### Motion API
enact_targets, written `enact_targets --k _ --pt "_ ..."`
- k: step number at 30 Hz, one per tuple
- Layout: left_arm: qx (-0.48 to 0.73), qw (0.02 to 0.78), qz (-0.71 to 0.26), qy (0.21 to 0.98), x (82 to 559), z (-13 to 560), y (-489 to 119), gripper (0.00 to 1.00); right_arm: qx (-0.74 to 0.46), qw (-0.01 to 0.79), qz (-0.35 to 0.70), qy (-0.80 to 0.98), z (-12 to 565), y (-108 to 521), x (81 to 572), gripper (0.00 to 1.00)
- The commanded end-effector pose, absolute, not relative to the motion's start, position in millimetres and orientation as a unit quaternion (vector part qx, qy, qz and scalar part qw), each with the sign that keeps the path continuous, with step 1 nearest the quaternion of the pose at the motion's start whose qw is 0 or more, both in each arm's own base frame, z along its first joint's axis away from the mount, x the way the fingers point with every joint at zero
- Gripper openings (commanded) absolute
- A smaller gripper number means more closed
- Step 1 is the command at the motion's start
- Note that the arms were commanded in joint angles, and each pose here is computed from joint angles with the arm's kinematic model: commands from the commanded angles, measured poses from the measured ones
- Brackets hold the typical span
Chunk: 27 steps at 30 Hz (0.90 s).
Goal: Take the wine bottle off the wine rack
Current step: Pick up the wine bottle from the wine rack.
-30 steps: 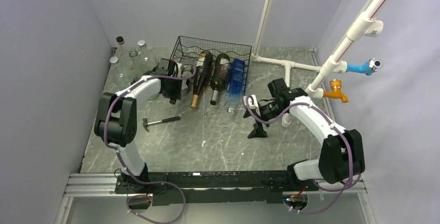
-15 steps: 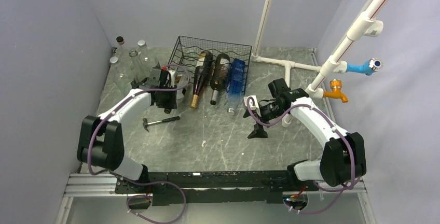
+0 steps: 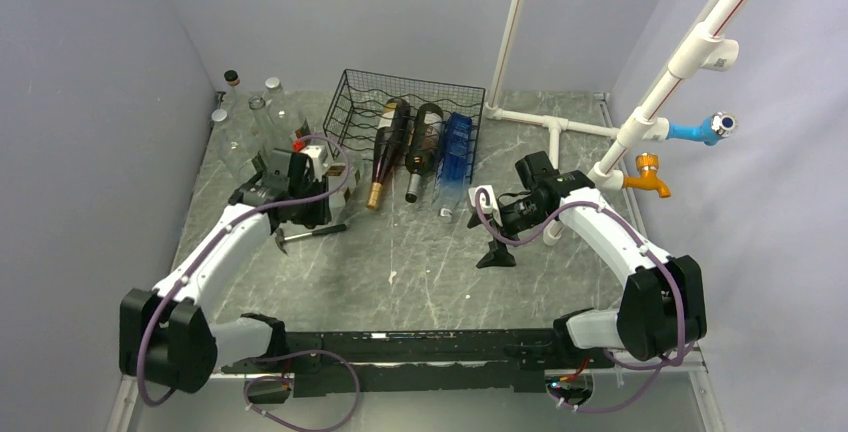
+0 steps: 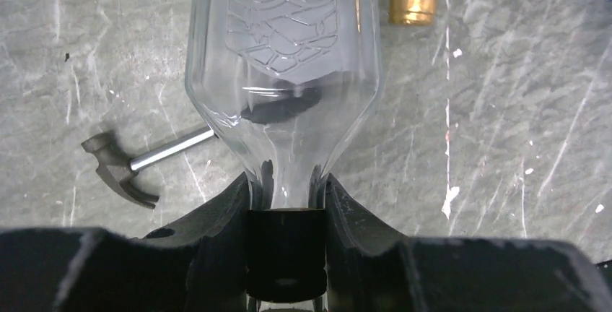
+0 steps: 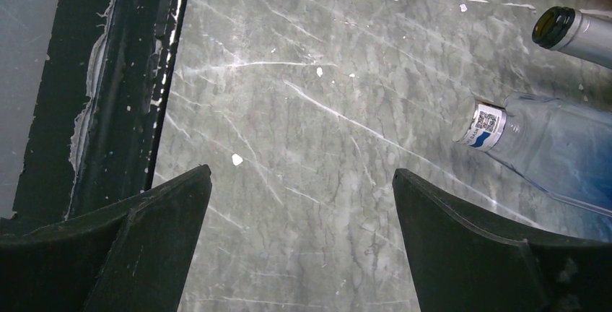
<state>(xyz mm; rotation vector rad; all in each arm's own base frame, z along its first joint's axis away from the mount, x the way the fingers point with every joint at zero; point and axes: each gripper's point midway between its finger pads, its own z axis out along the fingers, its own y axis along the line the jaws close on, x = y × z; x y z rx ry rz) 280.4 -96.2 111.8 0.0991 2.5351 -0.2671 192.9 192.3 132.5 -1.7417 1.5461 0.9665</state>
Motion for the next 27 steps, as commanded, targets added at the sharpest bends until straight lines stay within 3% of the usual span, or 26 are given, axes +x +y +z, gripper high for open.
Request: enact_targets --k 1,27 --pt "0.036 0.339 -0.122 0.932 273 144 -99 0.0 -0.667 0.324 0.374 0.558 144 198 188 1.0" --pt "0.028 0.326 -0.16 0.931 204 180 -96 0.0 -0.677 0.315 0.388 0.541 145 209 177 1.0"
